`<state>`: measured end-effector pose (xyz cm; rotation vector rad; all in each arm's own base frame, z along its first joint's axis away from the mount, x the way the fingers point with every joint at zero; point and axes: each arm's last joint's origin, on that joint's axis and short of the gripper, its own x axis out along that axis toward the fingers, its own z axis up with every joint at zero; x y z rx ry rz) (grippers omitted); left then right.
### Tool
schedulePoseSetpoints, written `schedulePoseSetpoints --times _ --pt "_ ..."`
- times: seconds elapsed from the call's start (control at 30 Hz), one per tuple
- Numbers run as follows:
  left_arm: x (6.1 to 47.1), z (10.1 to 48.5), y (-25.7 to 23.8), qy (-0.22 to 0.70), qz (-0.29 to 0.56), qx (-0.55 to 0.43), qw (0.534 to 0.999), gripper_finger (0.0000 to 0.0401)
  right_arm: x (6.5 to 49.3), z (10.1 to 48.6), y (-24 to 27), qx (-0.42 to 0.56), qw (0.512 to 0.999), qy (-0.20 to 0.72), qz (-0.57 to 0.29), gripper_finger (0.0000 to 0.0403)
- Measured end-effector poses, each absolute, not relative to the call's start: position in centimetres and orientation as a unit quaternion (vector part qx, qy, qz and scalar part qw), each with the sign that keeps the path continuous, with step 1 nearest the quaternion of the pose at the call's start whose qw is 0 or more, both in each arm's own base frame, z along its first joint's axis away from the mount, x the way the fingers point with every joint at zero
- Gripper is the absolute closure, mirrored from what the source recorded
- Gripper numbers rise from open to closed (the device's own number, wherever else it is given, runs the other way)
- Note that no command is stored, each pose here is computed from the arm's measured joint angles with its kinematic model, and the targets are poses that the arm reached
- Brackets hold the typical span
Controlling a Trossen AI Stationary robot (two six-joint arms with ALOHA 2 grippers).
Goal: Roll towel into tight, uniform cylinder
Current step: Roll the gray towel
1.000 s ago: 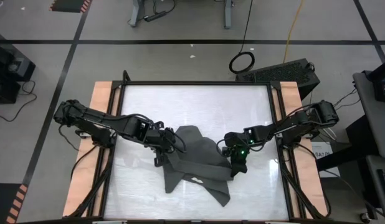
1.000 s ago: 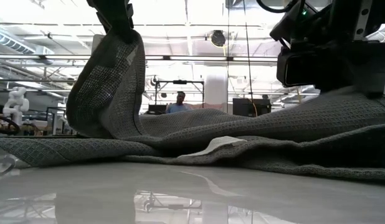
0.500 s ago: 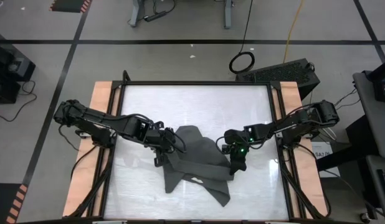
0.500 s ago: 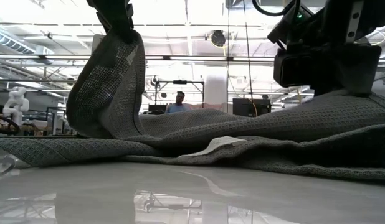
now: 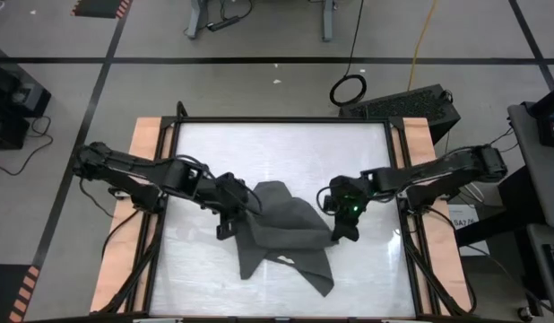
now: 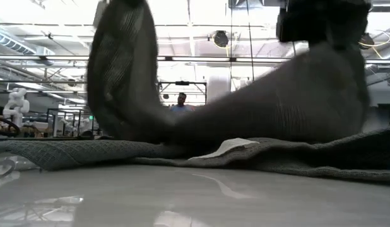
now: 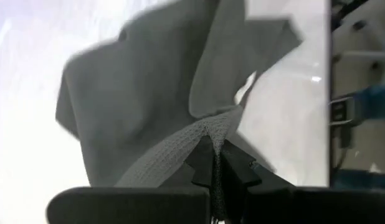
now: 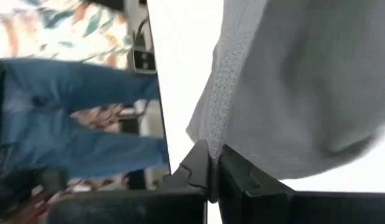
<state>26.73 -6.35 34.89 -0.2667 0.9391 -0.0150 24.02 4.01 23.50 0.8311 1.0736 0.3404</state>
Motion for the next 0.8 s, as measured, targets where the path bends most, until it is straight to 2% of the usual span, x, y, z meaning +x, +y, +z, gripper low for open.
schedulePoseSetpoints --times 0.17,0.37,0.57,0.8 --pt "25.5 39.4 -5.9 0.374 -0.006 -0.123 0.919 0.0390 23.0 29.5 3.4 0.332 0.808 0.480 0.079 0.0401" --pt "23.6 44.5 -4.9 0.270 0.054 -0.069 0.959 0.0390 21.1 37.9 2.2 0.228 0.874 0.426 -0.053 0.0402" --pt "21.3 50.1 -3.8 0.114 0.117 -0.016 0.986 0.0390 18.9 45.6 0.8 0.185 0.928 0.276 -0.170 0.0402" --pt "18.9 54.8 -2.6 -0.053 0.139 0.021 0.989 0.0390 16.9 51.6 -0.3 0.143 0.958 0.109 -0.222 0.0402"
